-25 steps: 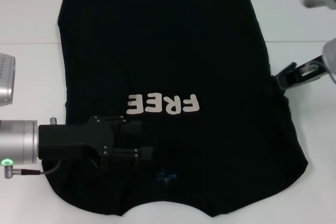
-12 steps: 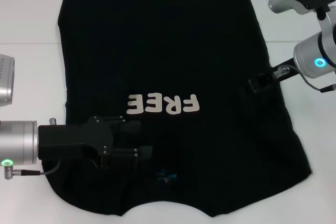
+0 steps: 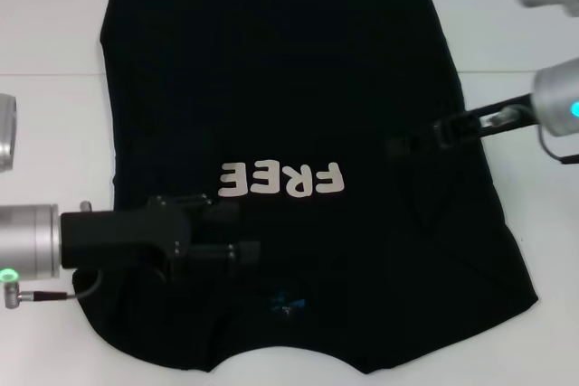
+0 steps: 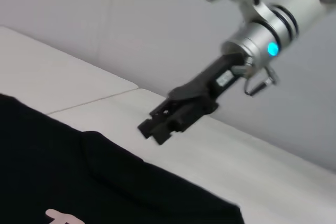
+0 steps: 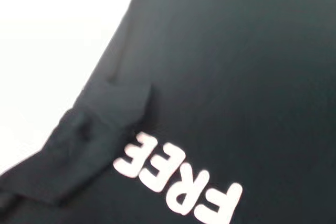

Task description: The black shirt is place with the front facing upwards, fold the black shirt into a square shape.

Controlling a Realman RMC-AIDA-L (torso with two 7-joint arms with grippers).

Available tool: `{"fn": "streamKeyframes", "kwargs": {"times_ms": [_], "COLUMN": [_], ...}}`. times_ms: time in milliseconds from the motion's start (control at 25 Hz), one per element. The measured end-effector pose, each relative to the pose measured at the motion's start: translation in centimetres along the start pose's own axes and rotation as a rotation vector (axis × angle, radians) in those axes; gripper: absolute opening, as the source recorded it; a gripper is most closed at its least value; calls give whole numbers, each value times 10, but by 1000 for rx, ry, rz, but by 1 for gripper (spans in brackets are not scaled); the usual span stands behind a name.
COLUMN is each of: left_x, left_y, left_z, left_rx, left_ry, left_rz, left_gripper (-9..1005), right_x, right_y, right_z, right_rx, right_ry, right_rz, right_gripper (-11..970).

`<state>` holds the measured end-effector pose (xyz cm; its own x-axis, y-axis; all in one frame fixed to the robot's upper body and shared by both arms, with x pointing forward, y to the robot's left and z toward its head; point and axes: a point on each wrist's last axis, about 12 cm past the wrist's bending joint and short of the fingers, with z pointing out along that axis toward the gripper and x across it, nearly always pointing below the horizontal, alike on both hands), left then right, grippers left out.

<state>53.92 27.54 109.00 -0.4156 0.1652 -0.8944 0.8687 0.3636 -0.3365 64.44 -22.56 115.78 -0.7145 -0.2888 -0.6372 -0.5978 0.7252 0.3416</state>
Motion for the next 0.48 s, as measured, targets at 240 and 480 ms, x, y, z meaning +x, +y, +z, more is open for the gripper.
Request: {"fn": "streamKeyframes", "kwargs": {"times_ms": [240,480], "left_x": [-11,-20], "left_y": [3,15], "left_z": [-14,-35], "left_rx": [6,-43], "left_ry": [-39,6], "left_rz": [-222,-553], "left_gripper": [773,773], "right_x": [47,122], "right_y": [-15,-22], "right_z": [-29,-38], "right_rx": [-154,-178], "right_ry": [-215,-429], "right_rz": [-40,-184], "right_gripper": [593,840]}}
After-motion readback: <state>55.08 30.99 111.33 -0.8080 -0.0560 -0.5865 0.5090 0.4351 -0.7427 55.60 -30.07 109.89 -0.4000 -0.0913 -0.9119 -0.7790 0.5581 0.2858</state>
